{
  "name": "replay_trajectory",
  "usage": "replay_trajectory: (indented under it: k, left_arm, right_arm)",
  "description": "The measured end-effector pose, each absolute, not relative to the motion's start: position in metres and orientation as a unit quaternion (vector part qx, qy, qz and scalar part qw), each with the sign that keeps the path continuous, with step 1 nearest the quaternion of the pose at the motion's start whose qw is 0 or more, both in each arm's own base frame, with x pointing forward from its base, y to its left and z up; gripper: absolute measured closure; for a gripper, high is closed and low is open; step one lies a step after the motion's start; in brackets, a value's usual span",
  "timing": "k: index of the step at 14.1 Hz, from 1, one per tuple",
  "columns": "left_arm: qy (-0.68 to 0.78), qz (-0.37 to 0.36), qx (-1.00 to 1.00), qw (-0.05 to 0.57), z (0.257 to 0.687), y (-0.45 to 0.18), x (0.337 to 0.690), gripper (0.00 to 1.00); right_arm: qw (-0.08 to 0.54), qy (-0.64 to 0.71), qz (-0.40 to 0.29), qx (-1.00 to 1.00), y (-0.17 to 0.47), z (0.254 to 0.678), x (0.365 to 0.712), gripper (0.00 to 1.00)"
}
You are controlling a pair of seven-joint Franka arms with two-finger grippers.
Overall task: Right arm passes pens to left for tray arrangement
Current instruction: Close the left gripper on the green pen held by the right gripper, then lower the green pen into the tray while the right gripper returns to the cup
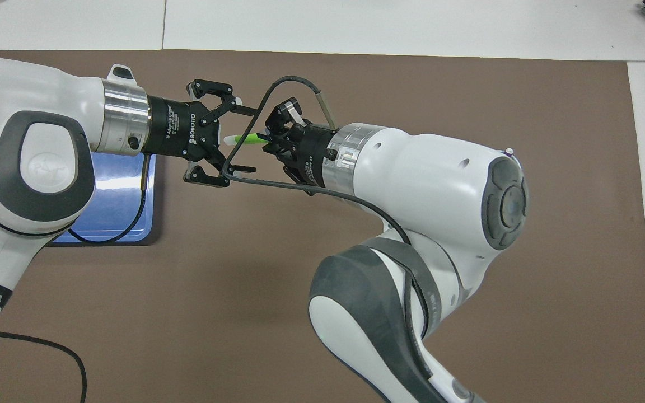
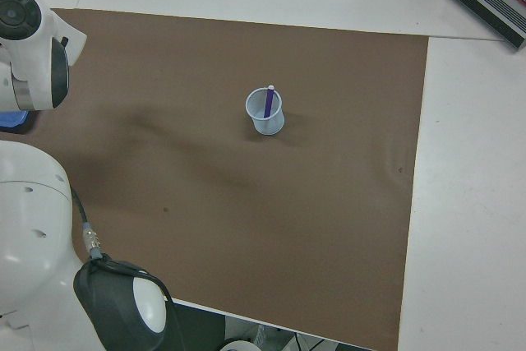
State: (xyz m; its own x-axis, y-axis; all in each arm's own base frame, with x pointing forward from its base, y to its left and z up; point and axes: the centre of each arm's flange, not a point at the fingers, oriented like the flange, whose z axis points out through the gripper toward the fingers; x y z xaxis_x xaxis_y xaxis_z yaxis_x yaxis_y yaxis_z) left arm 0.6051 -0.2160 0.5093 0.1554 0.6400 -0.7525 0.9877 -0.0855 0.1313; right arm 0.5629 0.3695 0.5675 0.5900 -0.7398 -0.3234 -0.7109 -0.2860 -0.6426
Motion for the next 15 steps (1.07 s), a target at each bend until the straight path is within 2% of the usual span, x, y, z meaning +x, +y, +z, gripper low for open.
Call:
replay_trajectory:
  k: [1, 4, 5, 9, 15]
  left_arm:
    - [0.592, -0.267, 0.687, 0.326, 0.5094, -0.2160, 0.6051, 0.24]
    - [0.593, -0.266, 0.686, 0.326, 0.5094, -0.2148, 0.6055, 0.29]
    - [0.593, -0.266, 0.686, 0.326, 0.5093, -0.2146, 0.6056, 0.36]
    - [0.591, -0.266, 0.688, 0.325, 0.5088, -0.2143, 0.6050, 0.82]
    - [0.581, -0.259, 0.698, 0.329, 0.5077, -0.2118, 0.6041, 0.82]
  right_arm:
    - [0.390, 0.452, -0.019, -0.802, 0.3695, 0.5675, 0.5629, 0.81]
    - [0.390, 0.452, -0.019, -0.802, 0.3695, 0.5675, 0.5629, 0.81]
    - [0.390, 0.452, -0.019, -0.802, 0.3695, 0.5675, 0.5629, 0.81]
    - [0.391, 0.453, -0.019, -0.801, 0.3688, 0.5672, 0.5636, 0.81]
    - [0.390, 0.452, -0.017, -0.802, 0.3713, 0.5659, 0.5621, 0.81]
